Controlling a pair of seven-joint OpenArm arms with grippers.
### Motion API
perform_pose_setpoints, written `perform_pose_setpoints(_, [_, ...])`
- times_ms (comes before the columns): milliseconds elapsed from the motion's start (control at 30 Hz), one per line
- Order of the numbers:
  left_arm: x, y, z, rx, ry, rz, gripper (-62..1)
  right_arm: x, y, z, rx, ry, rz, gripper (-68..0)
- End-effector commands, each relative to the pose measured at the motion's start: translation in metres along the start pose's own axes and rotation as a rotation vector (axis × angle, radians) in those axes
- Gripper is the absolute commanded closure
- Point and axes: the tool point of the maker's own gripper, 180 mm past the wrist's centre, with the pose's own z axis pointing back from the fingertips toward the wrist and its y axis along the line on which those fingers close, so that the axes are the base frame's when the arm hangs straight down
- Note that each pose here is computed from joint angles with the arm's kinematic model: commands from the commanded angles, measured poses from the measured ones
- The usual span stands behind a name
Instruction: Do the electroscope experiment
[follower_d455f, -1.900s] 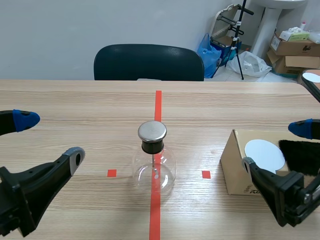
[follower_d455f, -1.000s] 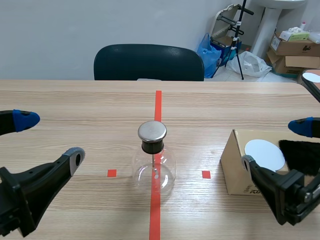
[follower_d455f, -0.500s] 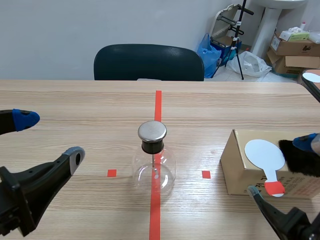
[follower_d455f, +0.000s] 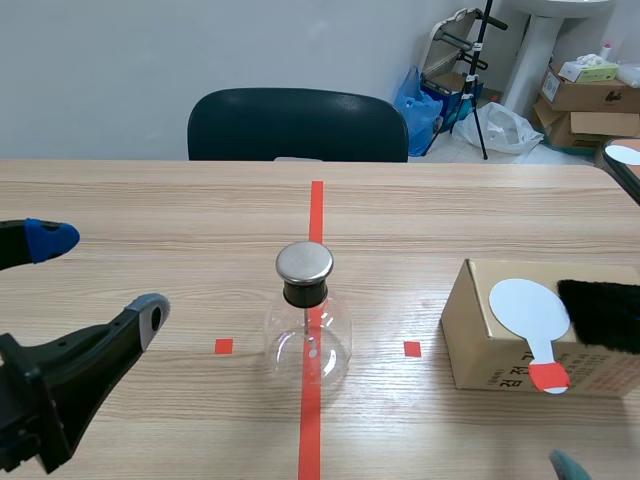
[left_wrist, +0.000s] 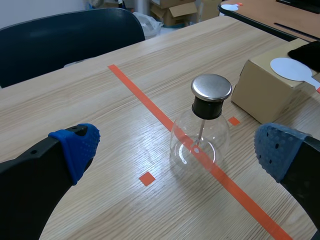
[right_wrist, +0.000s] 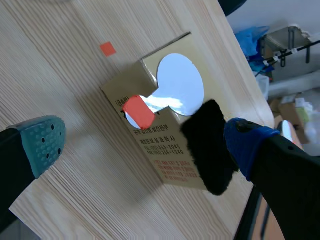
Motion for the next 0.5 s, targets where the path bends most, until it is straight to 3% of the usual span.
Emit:
perform_pose_setpoints(0, [0.009,-0.003,-0.002,-0.002,-0.033,0.004,-62.3,0.004,-0.007,0.001,-0.043,-0.006,0.037,-67.9])
perform_pose_setpoints(267, [0.008,-0.003,-0.002,-0.002,-0.029,0.004,-62.3,-0.016,0.004,0.011,-0.11,0.086,0.262,-67.9])
perform_pose_setpoints(467, [0.008,-0.003,-0.002,-0.003,-0.029,0.005,-62.3,-0.03,0.009,0.007,-0.205,0.093,0.344,-67.9])
